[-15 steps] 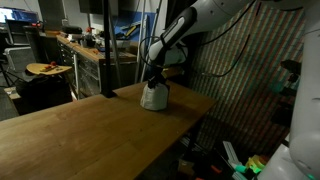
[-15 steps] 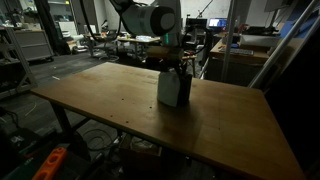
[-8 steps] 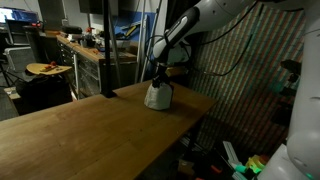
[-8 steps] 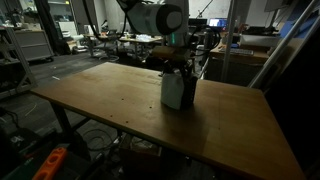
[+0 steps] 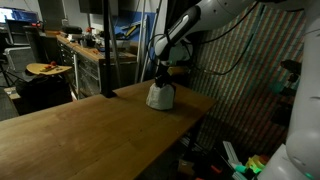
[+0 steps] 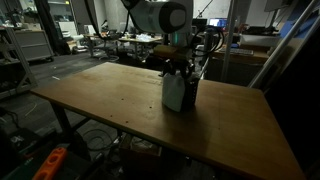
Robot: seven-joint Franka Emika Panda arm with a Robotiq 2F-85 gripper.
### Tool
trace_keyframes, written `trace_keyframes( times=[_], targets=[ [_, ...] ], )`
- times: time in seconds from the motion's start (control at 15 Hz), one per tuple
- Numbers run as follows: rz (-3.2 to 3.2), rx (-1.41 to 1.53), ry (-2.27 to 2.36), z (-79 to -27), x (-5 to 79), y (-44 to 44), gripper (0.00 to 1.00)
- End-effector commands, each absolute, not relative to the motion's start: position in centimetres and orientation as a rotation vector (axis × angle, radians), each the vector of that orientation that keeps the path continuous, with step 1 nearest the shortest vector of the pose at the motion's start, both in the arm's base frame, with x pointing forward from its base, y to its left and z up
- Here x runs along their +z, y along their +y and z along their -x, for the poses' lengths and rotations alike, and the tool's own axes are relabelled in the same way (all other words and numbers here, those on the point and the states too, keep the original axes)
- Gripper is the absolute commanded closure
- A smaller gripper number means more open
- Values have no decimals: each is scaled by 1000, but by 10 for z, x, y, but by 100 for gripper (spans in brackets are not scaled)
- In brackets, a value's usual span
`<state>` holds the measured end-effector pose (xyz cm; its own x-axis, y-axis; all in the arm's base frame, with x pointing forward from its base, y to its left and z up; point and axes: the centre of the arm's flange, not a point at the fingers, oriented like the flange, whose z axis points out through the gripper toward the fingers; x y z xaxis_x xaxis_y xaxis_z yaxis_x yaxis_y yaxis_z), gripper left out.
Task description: Put the towel on the table into the box
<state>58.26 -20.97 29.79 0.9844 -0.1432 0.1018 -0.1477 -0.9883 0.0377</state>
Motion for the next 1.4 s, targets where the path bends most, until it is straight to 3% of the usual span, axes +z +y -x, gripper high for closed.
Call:
trace_keyframes(
  times=[0.0, 0.2, 0.73, 0.87, 1.0, 1.07, 1.33],
  targets=[
    [-3108, 144, -251, -586, 306, -211, 23],
    [-3108, 142, -250, -583, 309, -209, 0],
    [-3101, 188, -242, -580, 335, -202, 0],
    [-3093, 218, -232, -580, 350, -196, 12],
    [-3081, 249, -220, -581, 364, -190, 36],
    [-3074, 262, -209, -582, 370, -186, 38],
    [-3056, 298, -149, -585, 381, -169, 73]
  ],
)
